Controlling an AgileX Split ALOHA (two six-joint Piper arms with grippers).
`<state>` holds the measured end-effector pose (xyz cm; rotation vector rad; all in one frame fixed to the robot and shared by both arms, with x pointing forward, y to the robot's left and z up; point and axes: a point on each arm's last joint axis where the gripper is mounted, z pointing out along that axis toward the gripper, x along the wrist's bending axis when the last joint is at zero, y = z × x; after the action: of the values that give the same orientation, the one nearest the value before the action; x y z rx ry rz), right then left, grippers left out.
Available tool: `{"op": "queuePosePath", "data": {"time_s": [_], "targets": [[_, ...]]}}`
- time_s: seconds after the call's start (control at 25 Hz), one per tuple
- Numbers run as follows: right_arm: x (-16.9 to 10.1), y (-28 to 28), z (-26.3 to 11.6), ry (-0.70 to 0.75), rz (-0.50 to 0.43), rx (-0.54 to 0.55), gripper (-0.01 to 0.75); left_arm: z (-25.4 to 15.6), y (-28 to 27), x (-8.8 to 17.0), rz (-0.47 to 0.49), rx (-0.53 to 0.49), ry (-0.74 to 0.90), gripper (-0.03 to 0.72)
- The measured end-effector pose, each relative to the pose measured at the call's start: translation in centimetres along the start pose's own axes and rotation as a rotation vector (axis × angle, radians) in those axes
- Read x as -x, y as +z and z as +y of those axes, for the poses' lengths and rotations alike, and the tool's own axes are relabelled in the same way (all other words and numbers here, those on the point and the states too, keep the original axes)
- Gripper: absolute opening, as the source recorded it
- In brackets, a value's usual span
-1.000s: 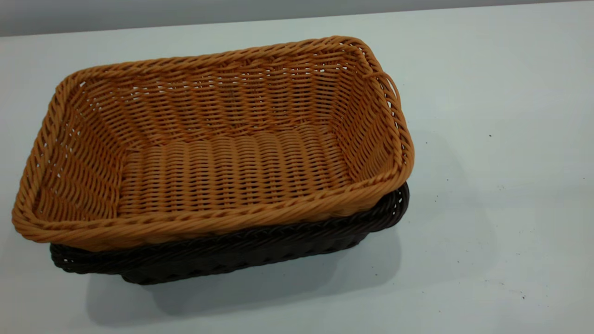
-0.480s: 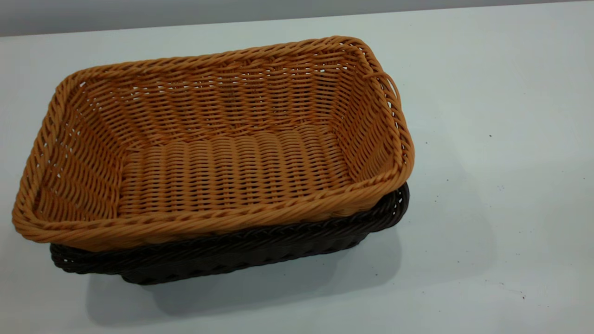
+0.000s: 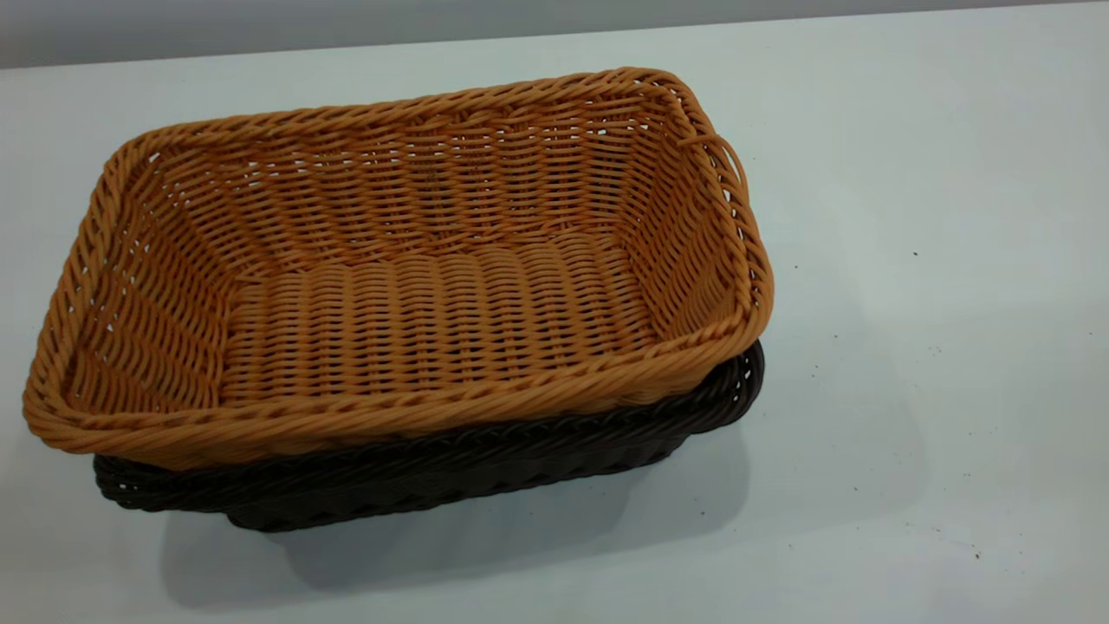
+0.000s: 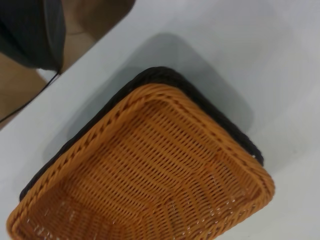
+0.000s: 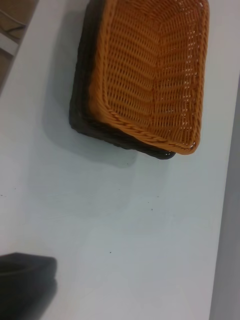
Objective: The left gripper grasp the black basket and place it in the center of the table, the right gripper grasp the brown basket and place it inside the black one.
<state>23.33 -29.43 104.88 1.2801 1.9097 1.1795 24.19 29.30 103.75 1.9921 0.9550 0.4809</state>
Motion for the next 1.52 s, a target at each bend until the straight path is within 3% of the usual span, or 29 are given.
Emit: {"op": "queuePosePath", "data": {"time_s": [0.72, 1.16, 1.52], "targets": [[0.00, -0.01, 0.01, 0.006, -0.014, -0.001, 0.002, -0.08, 0.02, 0.06, -0.007, 0.017, -0.006, -0.001], [-0.05, 0.20, 0.11, 0.148, -0.285, 0.007, 0.002, -0.09, 0.02, 0.04, 0.011, 0.017, -0.016, -0.001], [-0.05, 0.33, 0.17, 0.234, -0.450, 0.011, 0.002, -0.04, 0.08, -0.13, 0.216, 0.022, -0.153, -0.001]]}}
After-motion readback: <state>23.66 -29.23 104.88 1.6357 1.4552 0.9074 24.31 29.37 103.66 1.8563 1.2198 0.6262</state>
